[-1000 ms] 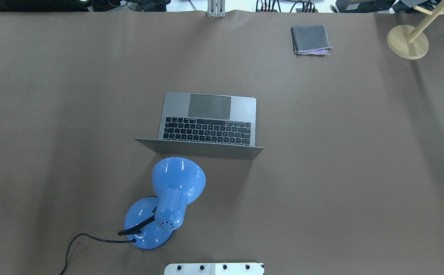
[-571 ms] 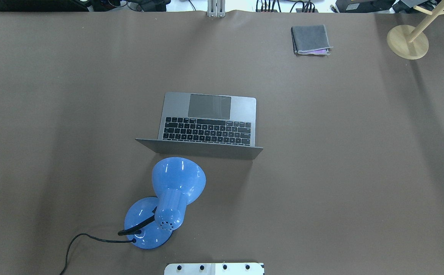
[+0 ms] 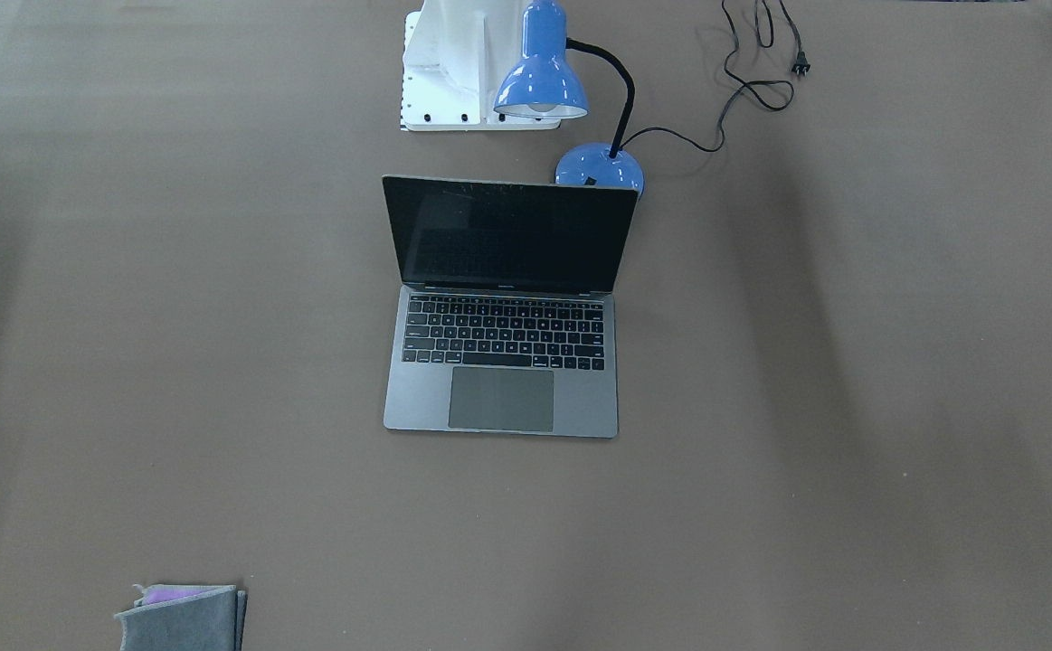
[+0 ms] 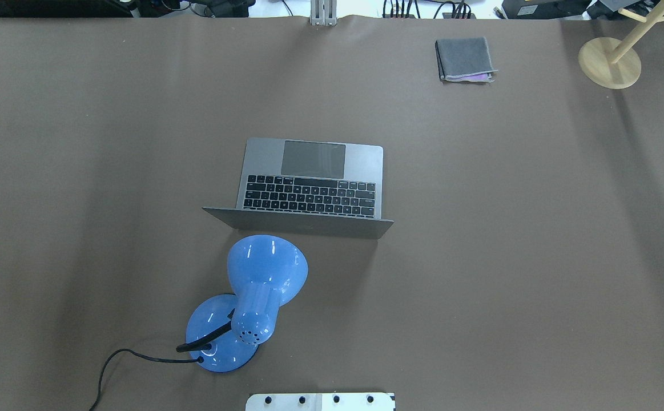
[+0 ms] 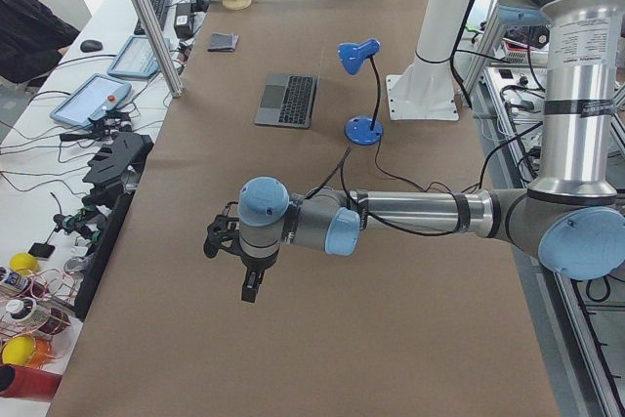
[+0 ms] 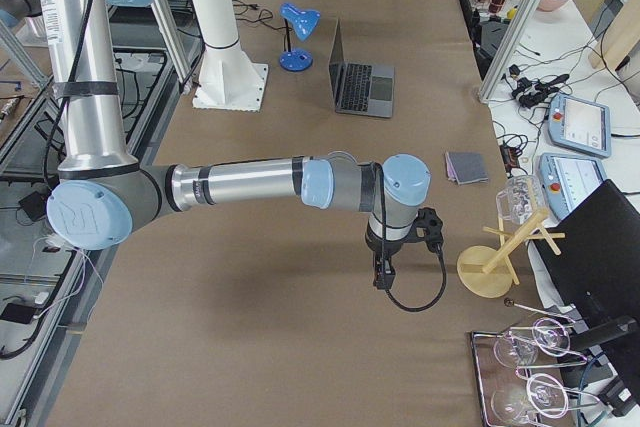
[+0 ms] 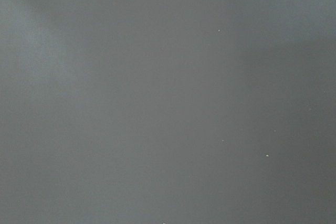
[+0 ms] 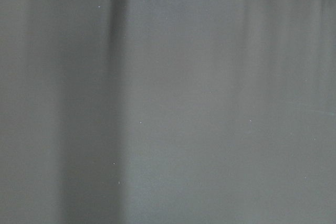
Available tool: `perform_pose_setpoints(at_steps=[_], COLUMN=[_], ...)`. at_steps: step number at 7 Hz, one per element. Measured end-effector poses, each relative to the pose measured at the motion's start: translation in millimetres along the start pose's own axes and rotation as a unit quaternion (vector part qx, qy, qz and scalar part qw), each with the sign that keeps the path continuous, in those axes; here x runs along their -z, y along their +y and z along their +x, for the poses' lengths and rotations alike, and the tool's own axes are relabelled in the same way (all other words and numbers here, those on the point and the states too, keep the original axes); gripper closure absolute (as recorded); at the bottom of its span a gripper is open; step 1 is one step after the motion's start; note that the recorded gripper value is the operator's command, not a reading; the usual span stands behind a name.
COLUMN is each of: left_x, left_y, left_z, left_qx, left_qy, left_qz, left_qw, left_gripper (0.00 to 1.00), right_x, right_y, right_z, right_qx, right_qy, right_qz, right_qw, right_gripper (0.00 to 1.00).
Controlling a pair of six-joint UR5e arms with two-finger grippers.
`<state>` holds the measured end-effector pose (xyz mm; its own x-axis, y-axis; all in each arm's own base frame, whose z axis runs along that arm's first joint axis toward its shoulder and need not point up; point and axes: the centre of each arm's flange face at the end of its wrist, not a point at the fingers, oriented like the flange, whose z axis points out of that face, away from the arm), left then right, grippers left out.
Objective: Close laptop
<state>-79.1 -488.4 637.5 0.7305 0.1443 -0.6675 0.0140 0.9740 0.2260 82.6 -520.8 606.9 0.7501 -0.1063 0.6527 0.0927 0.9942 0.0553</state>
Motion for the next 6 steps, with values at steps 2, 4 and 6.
perform_pose_setpoints(at_steps=[2, 4, 6], left_x=[-1.7, -0.6, -3.9], left_y=[0.0, 1.2, 3.4], left_z=[-1.0, -0.1, -2.7], left_qx=[-0.003, -0.024, -0.035], left_qy=[0.001, 0.000, 0.000], left_qz=[0.001, 0.004, 0.002], left_qw=[1.0000, 0.9997, 0.9994], left_gripper=[0.01, 0.02, 0.01], right_x=[-0.4, 1.6, 2.8], right_y=[0.1, -1.7, -3.9], right_z=[0.3, -1.4, -2.6], right_qx=[0.000, 0.001, 0.002], right_qy=[0.000, -0.001, -0.003], right_qz=[0.000, 0.002, 0.003], right_qw=[1.0000, 1.0000, 1.0000], right_gripper=[0.00, 0.00, 0.00])
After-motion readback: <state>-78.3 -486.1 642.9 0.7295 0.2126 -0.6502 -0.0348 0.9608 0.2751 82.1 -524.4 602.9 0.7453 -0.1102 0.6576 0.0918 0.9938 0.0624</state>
